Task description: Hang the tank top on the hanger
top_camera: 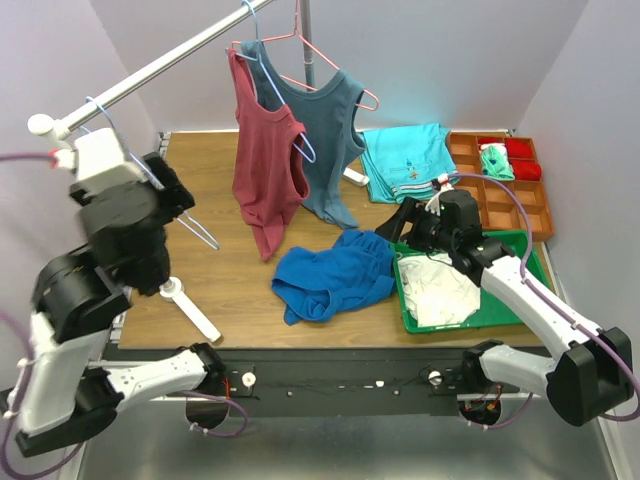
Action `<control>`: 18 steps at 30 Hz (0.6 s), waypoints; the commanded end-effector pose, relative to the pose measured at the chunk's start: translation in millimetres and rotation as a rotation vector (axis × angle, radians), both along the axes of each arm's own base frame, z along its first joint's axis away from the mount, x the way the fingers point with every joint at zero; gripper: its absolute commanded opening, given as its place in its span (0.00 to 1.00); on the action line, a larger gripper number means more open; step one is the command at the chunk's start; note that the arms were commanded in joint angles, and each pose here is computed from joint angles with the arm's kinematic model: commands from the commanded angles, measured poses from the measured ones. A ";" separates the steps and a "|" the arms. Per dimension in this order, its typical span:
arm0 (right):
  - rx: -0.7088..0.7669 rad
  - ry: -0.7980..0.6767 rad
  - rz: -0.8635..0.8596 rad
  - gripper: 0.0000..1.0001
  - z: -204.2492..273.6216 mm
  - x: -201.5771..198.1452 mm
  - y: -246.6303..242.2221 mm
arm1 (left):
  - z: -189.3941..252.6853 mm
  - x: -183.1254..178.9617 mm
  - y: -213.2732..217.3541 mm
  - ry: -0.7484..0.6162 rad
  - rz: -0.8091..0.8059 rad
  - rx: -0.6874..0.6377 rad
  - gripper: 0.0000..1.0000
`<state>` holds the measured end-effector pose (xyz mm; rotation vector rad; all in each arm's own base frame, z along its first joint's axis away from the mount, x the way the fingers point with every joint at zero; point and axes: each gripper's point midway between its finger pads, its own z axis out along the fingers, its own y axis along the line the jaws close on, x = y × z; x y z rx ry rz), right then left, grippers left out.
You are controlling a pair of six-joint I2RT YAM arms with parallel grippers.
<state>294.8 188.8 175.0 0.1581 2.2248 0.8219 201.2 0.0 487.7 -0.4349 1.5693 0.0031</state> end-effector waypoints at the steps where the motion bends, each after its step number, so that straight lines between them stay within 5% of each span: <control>1: 0.043 -0.037 0.055 0.89 16.5 4.9 12.8 | -39.2 18.4 6.2 0.225 0.150 0.230 0.81; 9: 0.041 -0.027 0.083 0.89 15.6 -0.4 14.4 | -57.9 53.6 2.8 0.291 0.149 0.222 0.78; 18: 0.014 -0.023 0.092 0.89 12.8 0.4 13.1 | -72.2 69.4 7.2 0.304 0.188 0.219 0.49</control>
